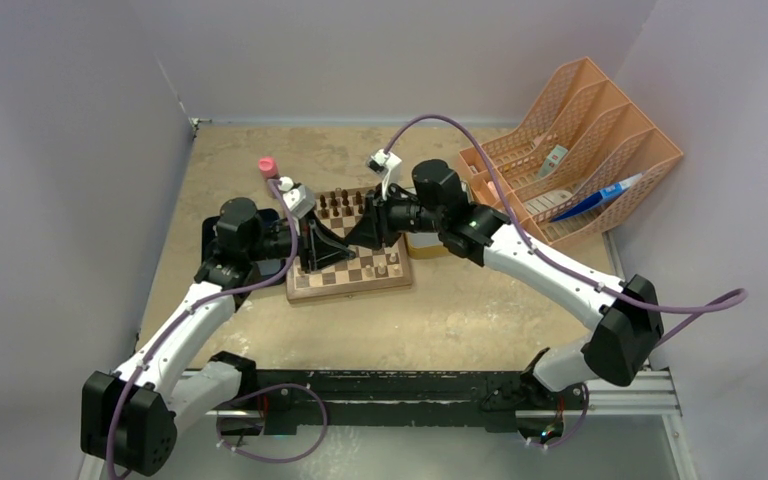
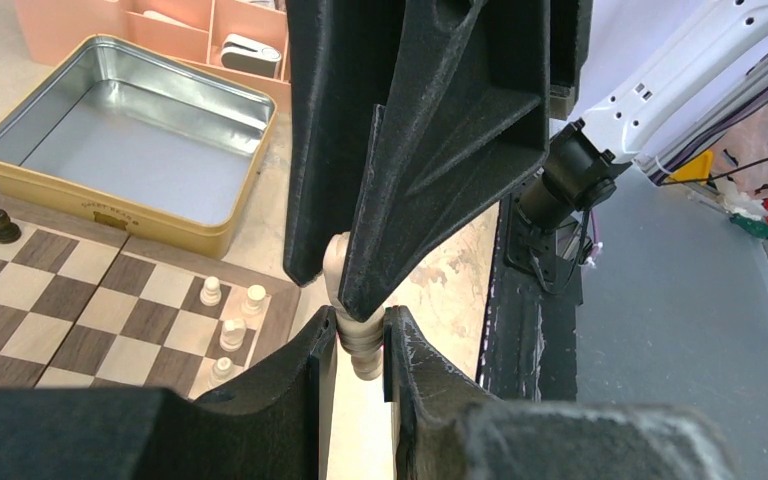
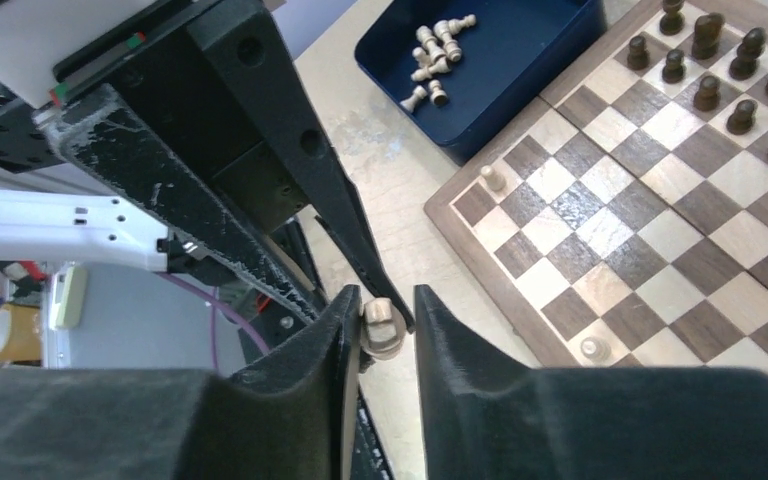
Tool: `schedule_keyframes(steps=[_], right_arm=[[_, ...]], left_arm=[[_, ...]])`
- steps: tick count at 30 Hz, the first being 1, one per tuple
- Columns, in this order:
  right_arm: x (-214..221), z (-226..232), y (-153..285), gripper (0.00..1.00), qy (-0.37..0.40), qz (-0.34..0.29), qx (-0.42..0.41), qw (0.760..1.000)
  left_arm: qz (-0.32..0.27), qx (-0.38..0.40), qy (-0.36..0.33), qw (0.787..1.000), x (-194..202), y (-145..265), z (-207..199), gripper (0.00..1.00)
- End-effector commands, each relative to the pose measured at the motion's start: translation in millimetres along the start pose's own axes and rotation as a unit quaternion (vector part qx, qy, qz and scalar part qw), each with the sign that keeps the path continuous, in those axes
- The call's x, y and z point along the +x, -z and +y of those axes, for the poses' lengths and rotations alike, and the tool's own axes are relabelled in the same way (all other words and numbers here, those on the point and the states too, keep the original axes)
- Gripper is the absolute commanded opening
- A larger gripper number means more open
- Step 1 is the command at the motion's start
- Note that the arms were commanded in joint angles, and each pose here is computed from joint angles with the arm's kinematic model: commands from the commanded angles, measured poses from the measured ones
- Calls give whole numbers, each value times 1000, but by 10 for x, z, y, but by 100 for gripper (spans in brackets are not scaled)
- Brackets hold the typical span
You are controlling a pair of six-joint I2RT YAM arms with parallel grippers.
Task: Set up the chess pieces on the board
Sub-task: Pick up the chess piece from the storage box.
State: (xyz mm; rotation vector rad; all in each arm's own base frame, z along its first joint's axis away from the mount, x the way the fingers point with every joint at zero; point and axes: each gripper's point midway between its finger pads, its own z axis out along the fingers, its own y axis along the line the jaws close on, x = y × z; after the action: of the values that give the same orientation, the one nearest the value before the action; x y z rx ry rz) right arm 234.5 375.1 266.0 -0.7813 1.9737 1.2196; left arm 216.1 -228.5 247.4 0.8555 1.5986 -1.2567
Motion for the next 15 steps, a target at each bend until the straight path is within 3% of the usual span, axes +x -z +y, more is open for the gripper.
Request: schedule_keyframes(steps=[1,5,8,11,15], right_arm=[[-42,78,34,20,14,-5,-20,1000],[-173,95,99,6,16,-31,-9,999],[-348,122,195,2,13,-67,-1,998],[-474,142,276,0,1,-100,4,995],[-636,155,412,0,-19,-154,14,988]], left_arm=[[-15,12,-39,999,-124,-11,-35,0],[-16,-24,-23,999,-169,-2,59,3],[-8,-84,11,996,-238,22,231,25],[-17,-92,39,995,-382,25,198,44],[-45,-68,90,993,-584,38,-17,53]])
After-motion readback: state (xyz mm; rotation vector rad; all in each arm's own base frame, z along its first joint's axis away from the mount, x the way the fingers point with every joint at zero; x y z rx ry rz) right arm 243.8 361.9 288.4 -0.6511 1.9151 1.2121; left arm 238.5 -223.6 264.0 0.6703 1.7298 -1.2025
